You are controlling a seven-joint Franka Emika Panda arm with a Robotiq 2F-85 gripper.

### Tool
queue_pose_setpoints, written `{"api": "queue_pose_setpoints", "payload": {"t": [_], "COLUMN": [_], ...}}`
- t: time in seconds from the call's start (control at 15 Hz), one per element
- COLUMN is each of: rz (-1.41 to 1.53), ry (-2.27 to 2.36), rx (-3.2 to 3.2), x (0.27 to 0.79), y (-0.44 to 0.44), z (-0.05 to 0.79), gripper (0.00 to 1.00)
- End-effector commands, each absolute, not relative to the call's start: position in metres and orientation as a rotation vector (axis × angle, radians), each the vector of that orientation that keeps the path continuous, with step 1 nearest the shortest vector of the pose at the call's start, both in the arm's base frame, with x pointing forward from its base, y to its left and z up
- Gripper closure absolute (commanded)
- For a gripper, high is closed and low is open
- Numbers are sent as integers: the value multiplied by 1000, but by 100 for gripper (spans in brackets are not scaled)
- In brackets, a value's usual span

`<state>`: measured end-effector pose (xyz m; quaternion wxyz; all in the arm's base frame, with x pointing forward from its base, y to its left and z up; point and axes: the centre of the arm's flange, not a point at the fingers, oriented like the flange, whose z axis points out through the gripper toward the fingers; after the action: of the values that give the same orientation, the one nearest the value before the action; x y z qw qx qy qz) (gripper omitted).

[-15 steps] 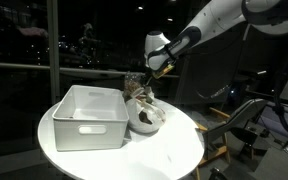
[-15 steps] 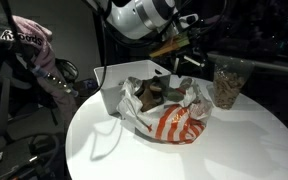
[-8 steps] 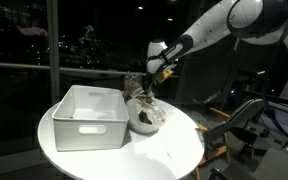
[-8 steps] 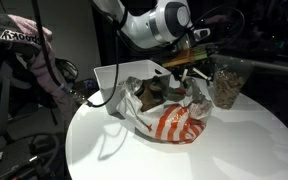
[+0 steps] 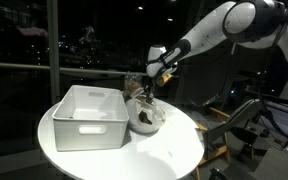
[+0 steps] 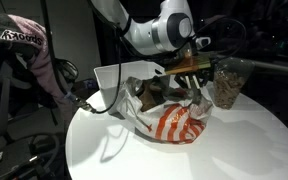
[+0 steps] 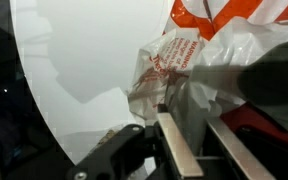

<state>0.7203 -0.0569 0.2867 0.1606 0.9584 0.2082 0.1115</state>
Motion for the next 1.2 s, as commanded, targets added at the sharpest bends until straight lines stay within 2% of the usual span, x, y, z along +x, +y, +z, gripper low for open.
{"api": "queue_pose_setpoints", "payload": {"t": [0.0, 0.47, 1.13], "rz": [364, 383, 688], "ry": [615, 501, 360], "rx": [2691, 2541, 2289], "x": [712, 680, 620], "y": [-56, -47, -21], "z": [301, 358, 491], "gripper": [99, 100, 100]}}
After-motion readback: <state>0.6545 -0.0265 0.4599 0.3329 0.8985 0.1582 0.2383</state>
